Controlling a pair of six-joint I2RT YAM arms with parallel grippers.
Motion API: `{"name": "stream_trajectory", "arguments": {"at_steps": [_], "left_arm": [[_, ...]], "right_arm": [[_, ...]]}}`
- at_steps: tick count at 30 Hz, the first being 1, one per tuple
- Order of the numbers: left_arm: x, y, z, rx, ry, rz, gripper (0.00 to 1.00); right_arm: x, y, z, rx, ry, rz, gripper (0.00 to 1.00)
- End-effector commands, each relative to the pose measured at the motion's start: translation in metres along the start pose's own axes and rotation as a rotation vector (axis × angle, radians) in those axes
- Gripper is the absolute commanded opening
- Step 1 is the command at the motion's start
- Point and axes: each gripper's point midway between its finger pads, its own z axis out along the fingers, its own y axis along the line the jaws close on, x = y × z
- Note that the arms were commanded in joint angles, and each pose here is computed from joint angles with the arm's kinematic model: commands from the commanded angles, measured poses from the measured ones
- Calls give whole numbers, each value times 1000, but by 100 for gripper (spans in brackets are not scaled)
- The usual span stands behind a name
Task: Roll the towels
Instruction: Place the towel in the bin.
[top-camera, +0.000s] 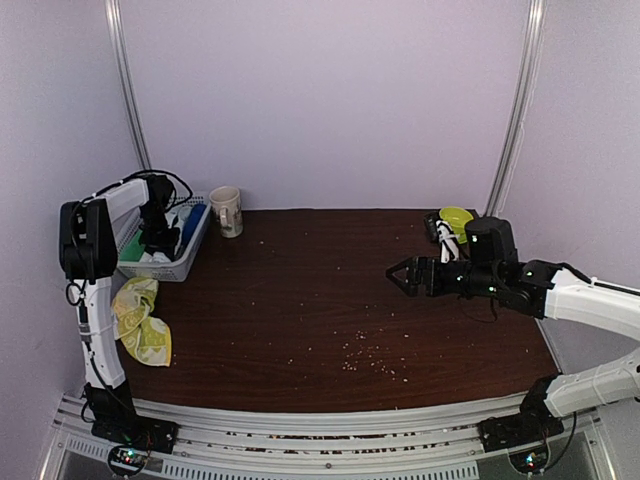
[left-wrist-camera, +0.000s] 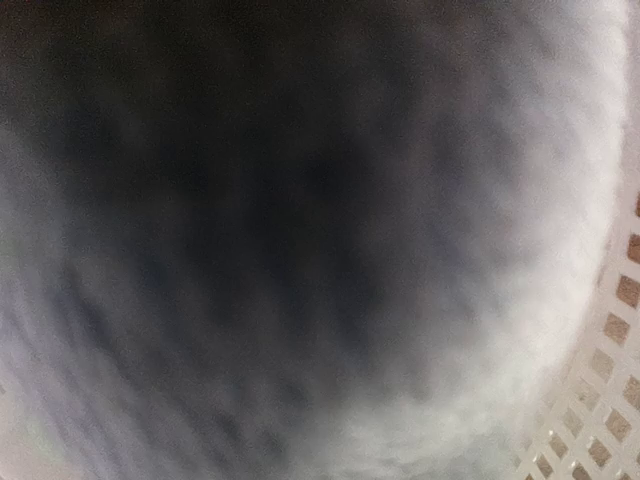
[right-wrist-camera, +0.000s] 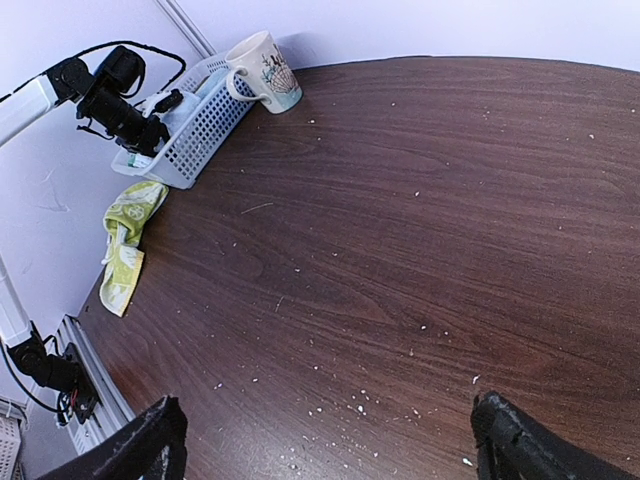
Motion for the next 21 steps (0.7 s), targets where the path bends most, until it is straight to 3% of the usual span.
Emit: {"name": "stream_trajectory", "arguments": {"at_steps": [1,18,21], "left_arm": [[24,23,8,-76,86,-19,0],[27,26,59,-94,173,6,1],[25,27,49,-101,158,-4,41]], "right_arm": [[1,2,-1,-8,-7,-8,100],[3,4,1,-12,3,-13,100],[2,5,1,-15,2,-14,100]]}}
